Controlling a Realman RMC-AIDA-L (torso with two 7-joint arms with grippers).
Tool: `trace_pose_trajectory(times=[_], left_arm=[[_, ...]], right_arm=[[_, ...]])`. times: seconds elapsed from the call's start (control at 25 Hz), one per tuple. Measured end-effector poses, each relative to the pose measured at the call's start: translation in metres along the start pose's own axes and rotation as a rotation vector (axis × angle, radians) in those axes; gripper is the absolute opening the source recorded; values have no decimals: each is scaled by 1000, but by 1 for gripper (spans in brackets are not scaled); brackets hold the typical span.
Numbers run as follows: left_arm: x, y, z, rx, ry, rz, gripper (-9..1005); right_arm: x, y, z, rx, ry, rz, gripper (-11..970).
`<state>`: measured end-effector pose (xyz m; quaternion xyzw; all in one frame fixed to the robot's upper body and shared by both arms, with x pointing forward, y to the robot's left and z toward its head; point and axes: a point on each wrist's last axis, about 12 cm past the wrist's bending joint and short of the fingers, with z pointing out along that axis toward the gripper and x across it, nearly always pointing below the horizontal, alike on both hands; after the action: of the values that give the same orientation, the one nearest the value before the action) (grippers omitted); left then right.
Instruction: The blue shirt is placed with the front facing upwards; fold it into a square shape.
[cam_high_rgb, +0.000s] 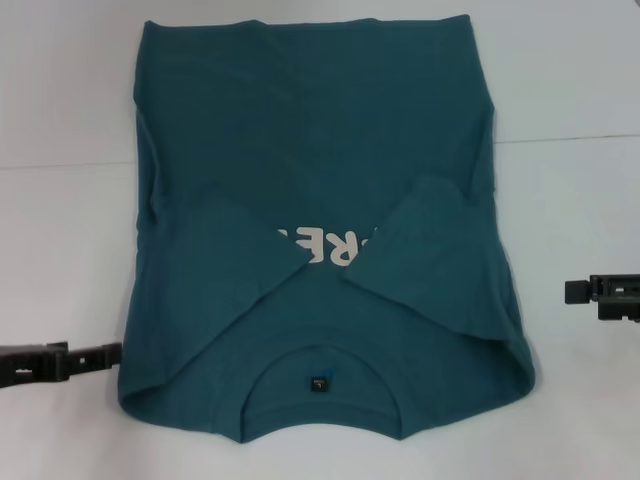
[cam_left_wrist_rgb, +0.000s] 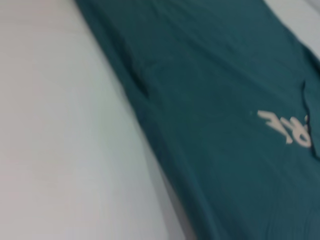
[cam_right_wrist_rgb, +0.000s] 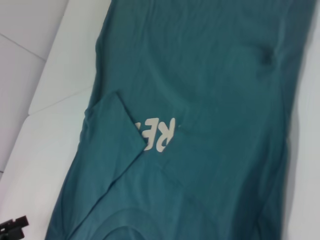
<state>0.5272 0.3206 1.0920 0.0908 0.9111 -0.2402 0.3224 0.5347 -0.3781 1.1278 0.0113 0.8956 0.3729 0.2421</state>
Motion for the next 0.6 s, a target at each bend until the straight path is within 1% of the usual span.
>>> trace_pose_trajectory(times=[0.12, 0.2, 0.32, 0.6], left_arm=[[2, 0, 6, -5, 34, -8, 869], [2, -1, 11, -13, 51, -5, 866], [3, -4, 17, 0, 76, -13, 860], [4, -10, 27, 25, 137, -20, 848]], right_arm=[[1, -3, 0, 10, -8, -8, 914], [-1, -3, -1, 14, -11, -19, 914], [-5, -3, -2, 24, -17, -30, 914], [-12, 1, 1, 25, -17, -50, 914]])
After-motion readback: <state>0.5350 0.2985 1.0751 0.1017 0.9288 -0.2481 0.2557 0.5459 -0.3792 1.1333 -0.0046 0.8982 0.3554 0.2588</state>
